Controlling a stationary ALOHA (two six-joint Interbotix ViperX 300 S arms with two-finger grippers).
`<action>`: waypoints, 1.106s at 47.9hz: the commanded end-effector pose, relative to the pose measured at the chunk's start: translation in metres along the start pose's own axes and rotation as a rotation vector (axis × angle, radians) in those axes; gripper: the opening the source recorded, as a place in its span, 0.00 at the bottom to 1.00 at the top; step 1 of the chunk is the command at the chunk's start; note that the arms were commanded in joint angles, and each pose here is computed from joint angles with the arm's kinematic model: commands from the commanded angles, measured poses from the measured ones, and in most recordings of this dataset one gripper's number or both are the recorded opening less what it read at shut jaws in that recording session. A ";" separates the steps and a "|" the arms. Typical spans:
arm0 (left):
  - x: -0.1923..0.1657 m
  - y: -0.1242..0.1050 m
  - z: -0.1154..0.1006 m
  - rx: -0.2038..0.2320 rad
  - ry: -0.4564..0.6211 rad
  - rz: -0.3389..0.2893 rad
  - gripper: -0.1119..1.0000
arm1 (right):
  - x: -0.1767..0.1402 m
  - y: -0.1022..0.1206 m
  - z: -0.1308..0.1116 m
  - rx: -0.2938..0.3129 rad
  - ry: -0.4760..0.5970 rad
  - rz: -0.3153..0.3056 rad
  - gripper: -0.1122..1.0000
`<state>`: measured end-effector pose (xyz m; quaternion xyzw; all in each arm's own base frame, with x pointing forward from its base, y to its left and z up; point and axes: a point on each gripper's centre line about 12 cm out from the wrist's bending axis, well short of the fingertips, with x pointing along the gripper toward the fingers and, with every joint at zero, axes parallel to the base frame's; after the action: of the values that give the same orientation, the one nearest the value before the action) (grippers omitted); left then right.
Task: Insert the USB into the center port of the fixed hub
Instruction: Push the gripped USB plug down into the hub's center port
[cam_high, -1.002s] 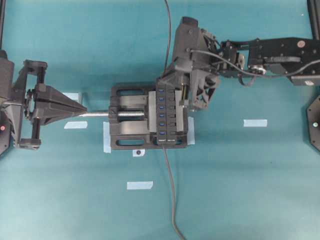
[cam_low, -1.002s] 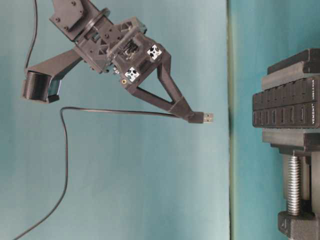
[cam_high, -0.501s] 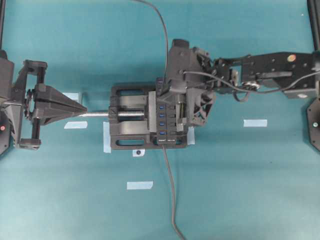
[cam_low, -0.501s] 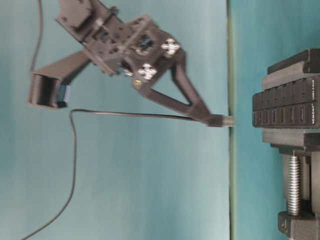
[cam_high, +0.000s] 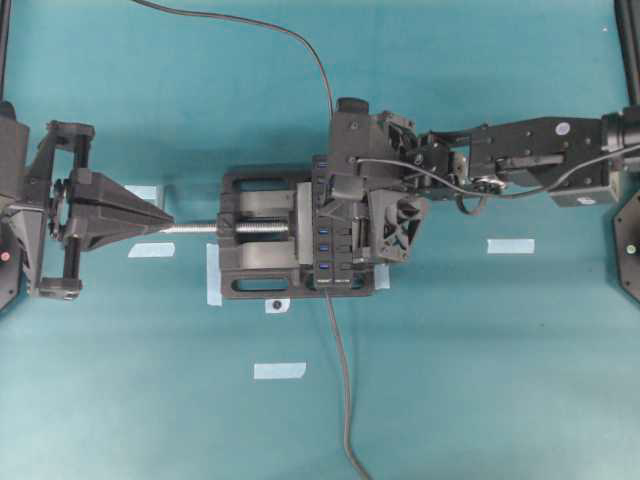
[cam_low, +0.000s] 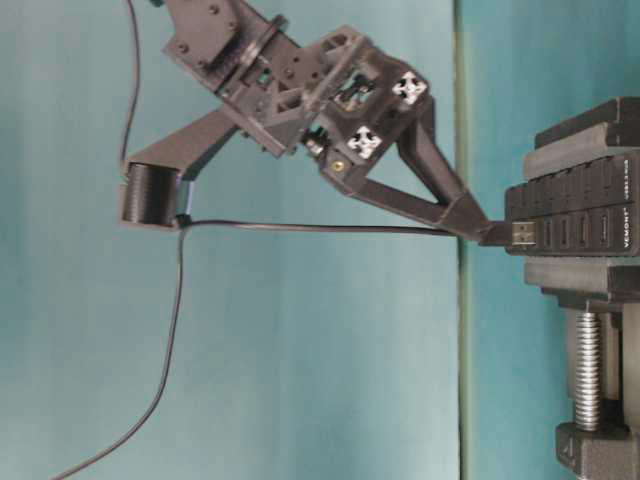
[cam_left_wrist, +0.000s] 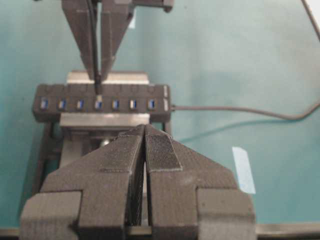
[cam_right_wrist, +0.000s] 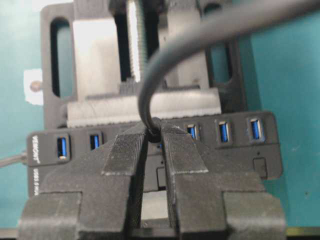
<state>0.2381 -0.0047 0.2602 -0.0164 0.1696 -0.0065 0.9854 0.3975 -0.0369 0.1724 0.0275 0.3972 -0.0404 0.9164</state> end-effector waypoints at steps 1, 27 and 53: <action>-0.001 -0.001 0.006 -0.001 -0.023 -0.002 0.10 | -0.003 0.001 0.007 0.008 -0.031 0.001 0.21; -0.001 -0.001 0.006 -0.001 -0.024 -0.004 0.10 | 0.005 -0.001 0.002 0.004 -0.008 -0.004 0.21; -0.001 -0.001 0.006 -0.001 -0.026 -0.003 0.10 | 0.003 -0.004 0.002 -0.035 0.039 -0.013 0.21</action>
<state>0.2373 -0.0051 0.2598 -0.0163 0.1688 -0.0073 0.9855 0.3965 -0.0402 0.1611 0.0119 0.4302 -0.0382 0.9019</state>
